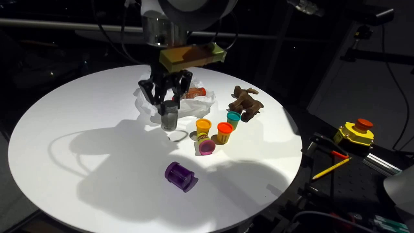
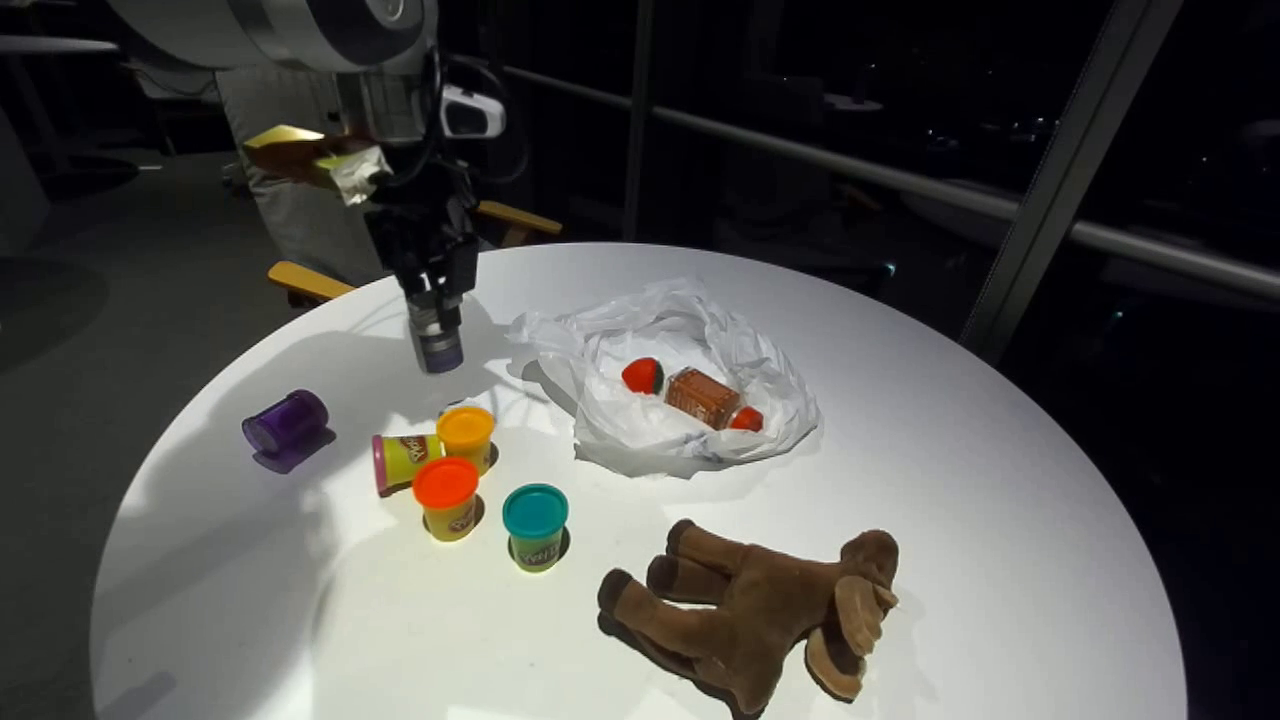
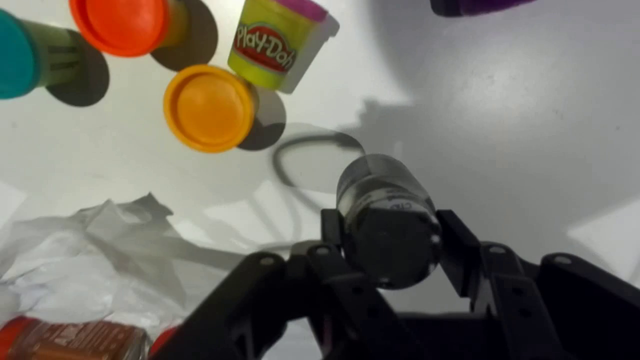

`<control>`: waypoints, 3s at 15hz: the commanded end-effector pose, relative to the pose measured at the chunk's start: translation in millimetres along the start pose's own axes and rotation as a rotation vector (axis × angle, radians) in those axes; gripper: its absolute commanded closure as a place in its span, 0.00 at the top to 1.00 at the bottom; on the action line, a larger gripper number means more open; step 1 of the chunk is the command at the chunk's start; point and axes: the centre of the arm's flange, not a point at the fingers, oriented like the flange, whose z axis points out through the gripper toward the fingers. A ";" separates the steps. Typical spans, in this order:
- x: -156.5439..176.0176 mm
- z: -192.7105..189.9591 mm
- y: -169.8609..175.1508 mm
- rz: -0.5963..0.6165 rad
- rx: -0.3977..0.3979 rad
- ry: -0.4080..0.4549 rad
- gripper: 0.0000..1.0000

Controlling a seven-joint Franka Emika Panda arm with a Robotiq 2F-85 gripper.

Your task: Place the container, strawberry toy and moose toy inside the white plastic bag

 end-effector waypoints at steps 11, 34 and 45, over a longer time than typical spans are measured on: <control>136.6 -2.5 104.3 0.170 -0.044 0.229 0.26; 113.2 -61.1 64.5 0.176 -0.058 0.134 1.00; -37.7 33.5 35.7 -0.013 -0.087 -0.012 1.00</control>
